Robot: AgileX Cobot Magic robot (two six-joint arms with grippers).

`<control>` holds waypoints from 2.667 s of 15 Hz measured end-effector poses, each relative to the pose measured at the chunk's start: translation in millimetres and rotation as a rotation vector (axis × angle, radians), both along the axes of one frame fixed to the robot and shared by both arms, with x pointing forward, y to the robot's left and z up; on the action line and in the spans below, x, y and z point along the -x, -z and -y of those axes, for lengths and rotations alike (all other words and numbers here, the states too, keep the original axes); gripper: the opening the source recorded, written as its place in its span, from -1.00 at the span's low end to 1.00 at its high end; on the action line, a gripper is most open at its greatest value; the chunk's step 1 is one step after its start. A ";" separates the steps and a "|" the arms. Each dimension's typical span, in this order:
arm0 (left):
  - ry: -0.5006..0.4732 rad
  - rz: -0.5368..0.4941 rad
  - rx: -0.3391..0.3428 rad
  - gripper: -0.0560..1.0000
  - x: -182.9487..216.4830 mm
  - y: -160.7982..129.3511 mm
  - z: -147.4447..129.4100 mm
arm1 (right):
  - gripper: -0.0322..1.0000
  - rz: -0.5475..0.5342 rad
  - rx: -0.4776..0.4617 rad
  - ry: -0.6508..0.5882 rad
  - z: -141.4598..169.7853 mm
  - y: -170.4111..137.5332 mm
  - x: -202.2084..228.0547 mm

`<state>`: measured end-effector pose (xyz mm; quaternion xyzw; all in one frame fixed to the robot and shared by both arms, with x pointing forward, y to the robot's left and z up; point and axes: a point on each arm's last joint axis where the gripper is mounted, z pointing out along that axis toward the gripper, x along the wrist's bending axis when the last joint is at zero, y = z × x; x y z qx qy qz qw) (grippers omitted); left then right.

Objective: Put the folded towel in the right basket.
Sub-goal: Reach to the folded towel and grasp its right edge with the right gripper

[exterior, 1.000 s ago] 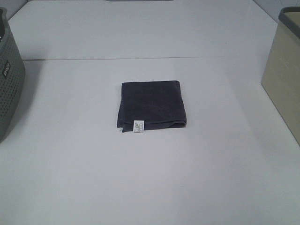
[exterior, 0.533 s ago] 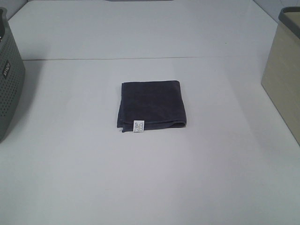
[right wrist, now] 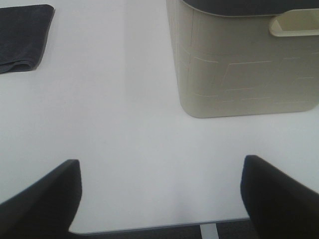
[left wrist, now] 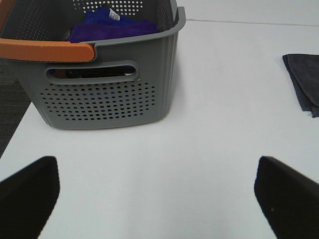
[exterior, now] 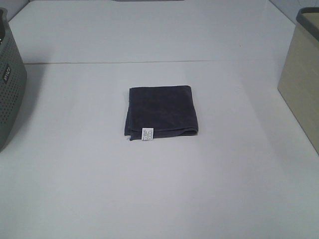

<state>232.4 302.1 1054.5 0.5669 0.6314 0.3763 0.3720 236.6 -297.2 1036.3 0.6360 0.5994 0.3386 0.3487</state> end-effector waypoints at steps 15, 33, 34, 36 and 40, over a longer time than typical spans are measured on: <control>0.000 0.000 0.000 0.98 0.0 0.0 0.0 | 0.69 -0.534 -0.412 -0.499 -88.2 -76.3 -292.4; 0.000 0.000 0.000 0.98 0.0 0.0 0.0 | 0.62 -0.841 -0.487 -0.378 -109.0 154.2 -468.6; 0.000 0.000 0.000 0.98 0.0 0.0 0.0 | 0.62 -0.844 -0.489 -0.379 -109.2 154.8 -468.6; 0.000 0.000 0.000 0.98 0.0 0.0 0.0 | 0.61 -0.861 -0.515 -0.369 -116.1 161.0 -468.8; 0.000 0.000 0.000 0.98 0.0 0.0 0.0 | 0.52 -0.868 -0.525 -0.403 -170.0 171.3 -459.6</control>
